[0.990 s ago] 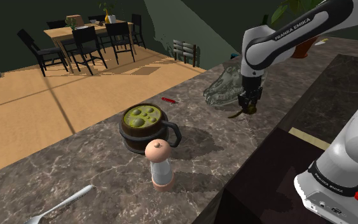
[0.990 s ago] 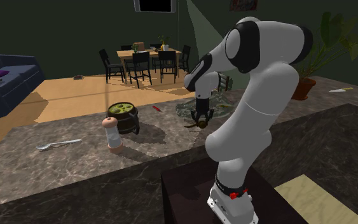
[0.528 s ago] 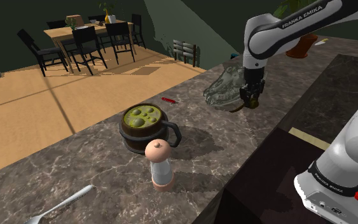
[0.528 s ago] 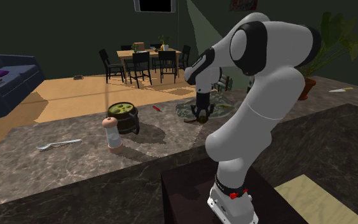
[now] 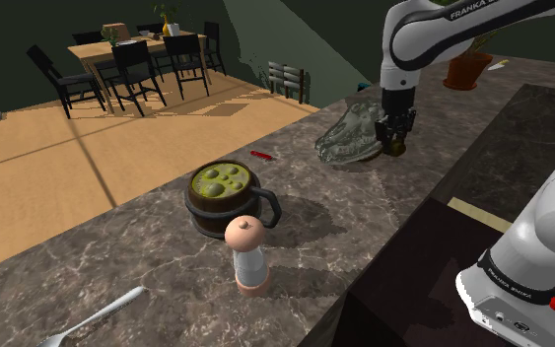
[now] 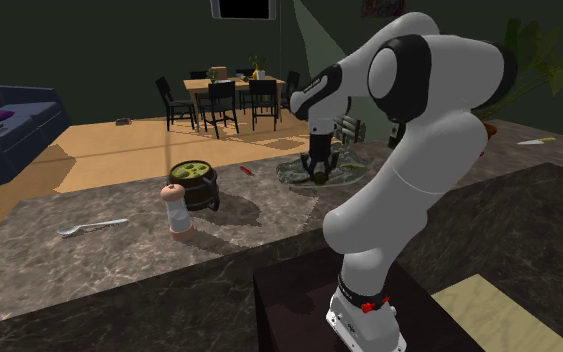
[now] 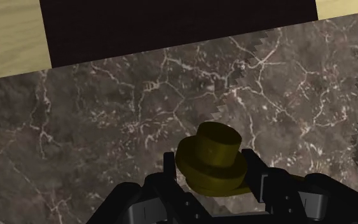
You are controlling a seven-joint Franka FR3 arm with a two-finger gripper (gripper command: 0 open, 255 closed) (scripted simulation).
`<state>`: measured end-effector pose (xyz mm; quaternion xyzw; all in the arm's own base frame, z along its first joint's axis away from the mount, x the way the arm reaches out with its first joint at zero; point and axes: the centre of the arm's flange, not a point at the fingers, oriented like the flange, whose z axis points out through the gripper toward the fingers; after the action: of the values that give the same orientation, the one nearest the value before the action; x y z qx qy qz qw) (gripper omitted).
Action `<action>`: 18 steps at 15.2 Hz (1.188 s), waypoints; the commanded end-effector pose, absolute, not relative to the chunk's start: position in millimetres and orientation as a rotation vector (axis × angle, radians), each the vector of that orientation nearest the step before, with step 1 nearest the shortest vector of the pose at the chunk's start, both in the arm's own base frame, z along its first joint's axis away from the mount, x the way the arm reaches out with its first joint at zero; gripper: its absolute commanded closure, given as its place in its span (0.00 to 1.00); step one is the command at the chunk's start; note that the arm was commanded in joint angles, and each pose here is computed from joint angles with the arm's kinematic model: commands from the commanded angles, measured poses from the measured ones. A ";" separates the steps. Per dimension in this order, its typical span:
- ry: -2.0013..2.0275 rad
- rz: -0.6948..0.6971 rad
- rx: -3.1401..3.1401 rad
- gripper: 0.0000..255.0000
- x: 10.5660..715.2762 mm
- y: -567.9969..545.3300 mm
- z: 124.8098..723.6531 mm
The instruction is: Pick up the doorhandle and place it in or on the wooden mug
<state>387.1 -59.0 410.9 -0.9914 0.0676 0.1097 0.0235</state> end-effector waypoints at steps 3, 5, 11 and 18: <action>0.209 0.340 -3.069 1.00 386.8 -58.7 433.3; 0.209 0.340 -3.069 1.00 386.8 -58.7 443.9; 0.209 0.340 -3.069 1.00 386.8 -58.7 475.5; 0.209 0.340 -3.069 1.00 386.8 -58.7 512.5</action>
<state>386.0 -58.6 507.7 -0.9914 0.0676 0.1098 0.0235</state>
